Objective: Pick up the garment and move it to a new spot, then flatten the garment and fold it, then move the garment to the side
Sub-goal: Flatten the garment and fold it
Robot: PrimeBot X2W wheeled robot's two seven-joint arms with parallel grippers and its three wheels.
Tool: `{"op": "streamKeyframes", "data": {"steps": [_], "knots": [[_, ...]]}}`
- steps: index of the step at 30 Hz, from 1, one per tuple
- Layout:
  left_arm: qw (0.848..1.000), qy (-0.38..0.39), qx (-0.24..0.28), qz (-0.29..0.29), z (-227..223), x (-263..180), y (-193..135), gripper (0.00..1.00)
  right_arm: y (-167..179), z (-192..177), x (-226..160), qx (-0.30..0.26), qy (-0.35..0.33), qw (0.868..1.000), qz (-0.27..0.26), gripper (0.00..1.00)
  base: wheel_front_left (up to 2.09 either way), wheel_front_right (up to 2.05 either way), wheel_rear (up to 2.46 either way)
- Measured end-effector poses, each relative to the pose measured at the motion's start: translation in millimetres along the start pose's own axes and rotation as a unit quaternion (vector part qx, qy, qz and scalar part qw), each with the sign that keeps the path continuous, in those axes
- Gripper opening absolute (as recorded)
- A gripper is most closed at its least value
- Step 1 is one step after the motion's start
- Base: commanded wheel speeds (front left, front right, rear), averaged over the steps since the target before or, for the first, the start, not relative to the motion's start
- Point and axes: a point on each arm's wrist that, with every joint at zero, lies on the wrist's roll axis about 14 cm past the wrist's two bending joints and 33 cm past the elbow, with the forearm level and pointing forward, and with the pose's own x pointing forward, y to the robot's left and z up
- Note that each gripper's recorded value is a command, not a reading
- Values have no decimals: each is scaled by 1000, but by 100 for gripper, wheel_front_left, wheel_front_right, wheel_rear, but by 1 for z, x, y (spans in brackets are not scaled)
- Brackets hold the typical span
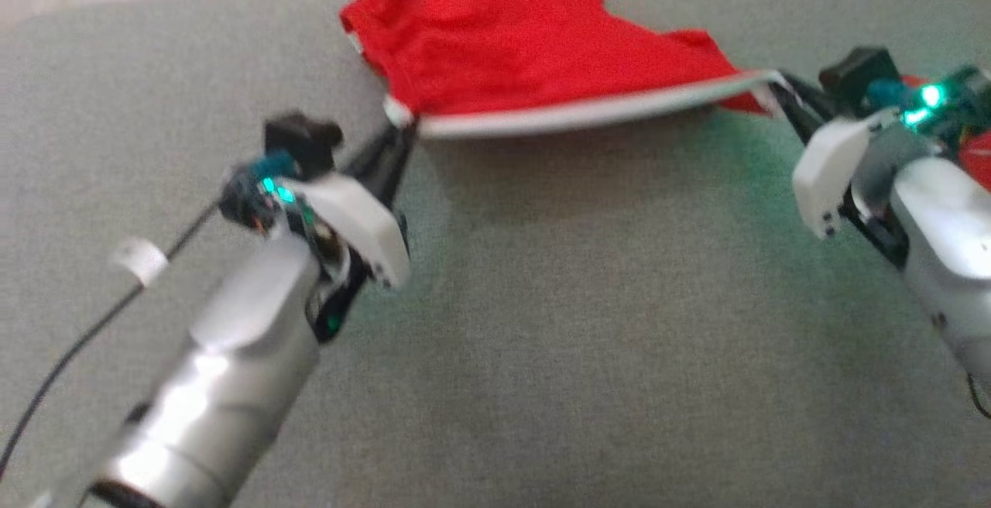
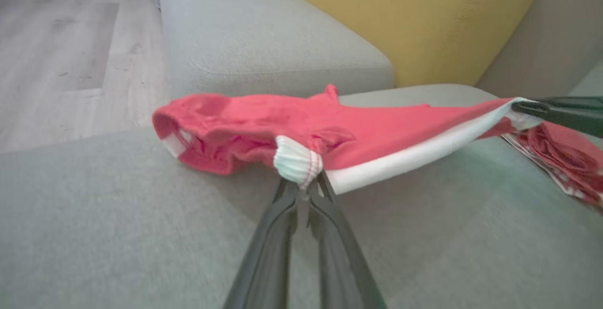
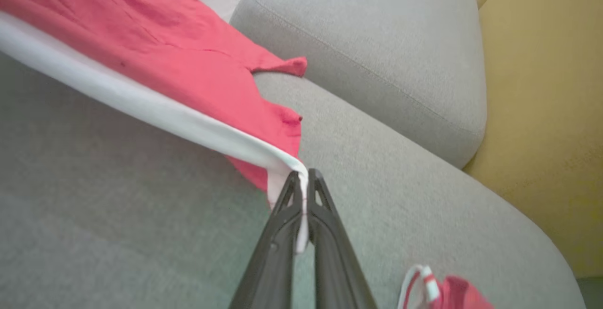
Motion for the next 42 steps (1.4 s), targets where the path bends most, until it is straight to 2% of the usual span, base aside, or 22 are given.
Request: {"op": "streamKeyframes", "data": {"steps": [11, 19, 27, 30, 37, 42], "knots": [[999, 43, 0, -29, -40, -58, -36, 0, 23, -31, -72, 27, 91, 993, 63, 0, 0, 0, 0], [996, 71, -34, -39, -72, -99, -59, 0, 52, -52, -127, 47, 134, 983, 114, 0, 0, 0, 0], [991, 114, -49, -53, -99, -135, -76, 0, 81, -73, -164, 77, 184, 965, 172, 0, 0, 0, 0], [992, 102, -52, -47, -91, -137, -76, 0, 80, -64, -163, 82, 169, 966, 176, 0, 0, 0, 0], [995, 81, -57, -33, -71, -126, -69, 0, 55, -37, -140, 69, 117, 980, 146, 0, 0, 0, 0], [997, 50, -57, -20, -40, -100, -53, 0, 23, -2, -104, 43, 62, 992, 105, 0, 0, 0, 0]]}}
